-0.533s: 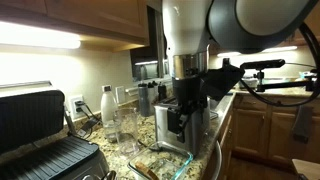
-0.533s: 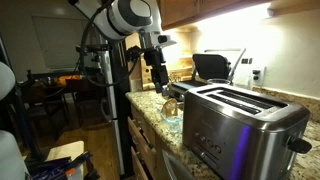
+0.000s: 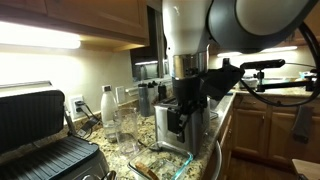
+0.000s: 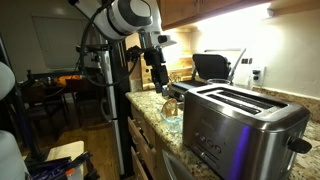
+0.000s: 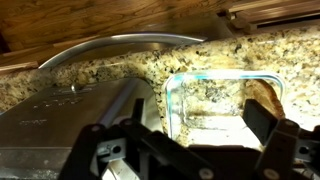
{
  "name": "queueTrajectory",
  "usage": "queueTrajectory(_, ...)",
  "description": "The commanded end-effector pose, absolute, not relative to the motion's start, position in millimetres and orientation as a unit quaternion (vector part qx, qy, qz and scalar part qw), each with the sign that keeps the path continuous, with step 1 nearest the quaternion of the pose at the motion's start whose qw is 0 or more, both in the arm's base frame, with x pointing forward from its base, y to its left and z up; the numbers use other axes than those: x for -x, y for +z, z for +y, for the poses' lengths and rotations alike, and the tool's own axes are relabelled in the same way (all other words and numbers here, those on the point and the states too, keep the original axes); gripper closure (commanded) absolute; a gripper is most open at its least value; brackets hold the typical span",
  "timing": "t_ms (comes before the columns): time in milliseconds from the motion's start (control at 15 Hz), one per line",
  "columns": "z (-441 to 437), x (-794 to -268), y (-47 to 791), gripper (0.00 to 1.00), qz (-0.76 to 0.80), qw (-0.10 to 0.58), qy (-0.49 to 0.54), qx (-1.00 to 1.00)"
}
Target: Pick up the slice of bread and put it in the toaster
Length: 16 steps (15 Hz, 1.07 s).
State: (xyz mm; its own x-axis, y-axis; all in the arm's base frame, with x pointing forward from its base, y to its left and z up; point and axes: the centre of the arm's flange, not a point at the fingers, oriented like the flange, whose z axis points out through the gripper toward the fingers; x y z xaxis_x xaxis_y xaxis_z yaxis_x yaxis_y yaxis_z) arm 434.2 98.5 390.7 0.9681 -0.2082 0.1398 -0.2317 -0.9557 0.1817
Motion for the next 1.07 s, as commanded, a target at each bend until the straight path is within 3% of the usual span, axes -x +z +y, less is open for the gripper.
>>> queueTrajectory(0,100.8,-437.4,389.7,0.00,-0.107,0.098,0.059,-0.988)
queueTrajectory(1000,152.6,-489.5,358.8,0.00,-0.046,0.072,0.031,-0.996)
